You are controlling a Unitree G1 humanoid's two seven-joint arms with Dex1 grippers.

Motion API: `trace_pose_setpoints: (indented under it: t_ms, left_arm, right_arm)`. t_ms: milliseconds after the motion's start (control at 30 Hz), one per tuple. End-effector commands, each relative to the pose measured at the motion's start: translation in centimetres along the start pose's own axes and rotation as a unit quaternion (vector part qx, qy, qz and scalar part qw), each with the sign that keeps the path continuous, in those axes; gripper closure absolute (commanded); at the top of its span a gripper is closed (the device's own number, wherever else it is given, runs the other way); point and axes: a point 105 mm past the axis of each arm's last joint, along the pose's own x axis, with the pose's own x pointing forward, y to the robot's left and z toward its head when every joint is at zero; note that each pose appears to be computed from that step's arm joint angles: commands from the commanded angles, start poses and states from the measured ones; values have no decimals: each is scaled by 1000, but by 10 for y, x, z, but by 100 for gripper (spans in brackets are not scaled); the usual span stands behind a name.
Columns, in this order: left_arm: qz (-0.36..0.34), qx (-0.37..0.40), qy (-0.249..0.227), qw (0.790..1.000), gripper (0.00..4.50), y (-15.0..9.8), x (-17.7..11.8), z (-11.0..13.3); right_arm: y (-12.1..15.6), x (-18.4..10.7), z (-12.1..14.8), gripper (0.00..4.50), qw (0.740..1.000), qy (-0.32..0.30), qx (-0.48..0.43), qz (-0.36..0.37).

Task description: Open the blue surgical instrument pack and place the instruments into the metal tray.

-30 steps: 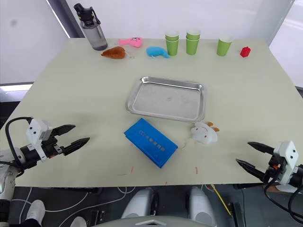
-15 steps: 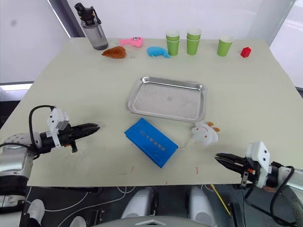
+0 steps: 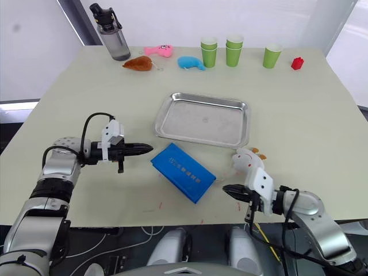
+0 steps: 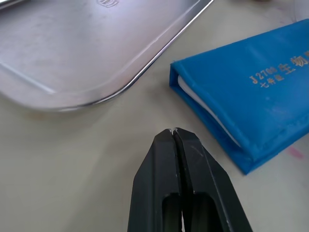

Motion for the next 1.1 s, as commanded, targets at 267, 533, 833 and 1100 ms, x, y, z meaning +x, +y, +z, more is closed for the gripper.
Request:
trace_pose_setpoints:
  t_ms: [267,533,833,1100]
  left_arm:
    - [-50,20,-1,999,442,-2,26,6]
    - [-73,17,-7,997,442,-12,35,2]
    - [-94,15,-13,995,442,-32,38,-1]
    - [-100,2,-19,995,442,-54,41,-7]
  right_arm:
    - [-6,23,1,450,1000,17,-2,-2]
    - [-16,31,8,450,1000,-9,1,-22]
    - [-40,27,10,450,998,-15,-4,-54]
    - [-63,29,12,450,997,-18,-23,-77]
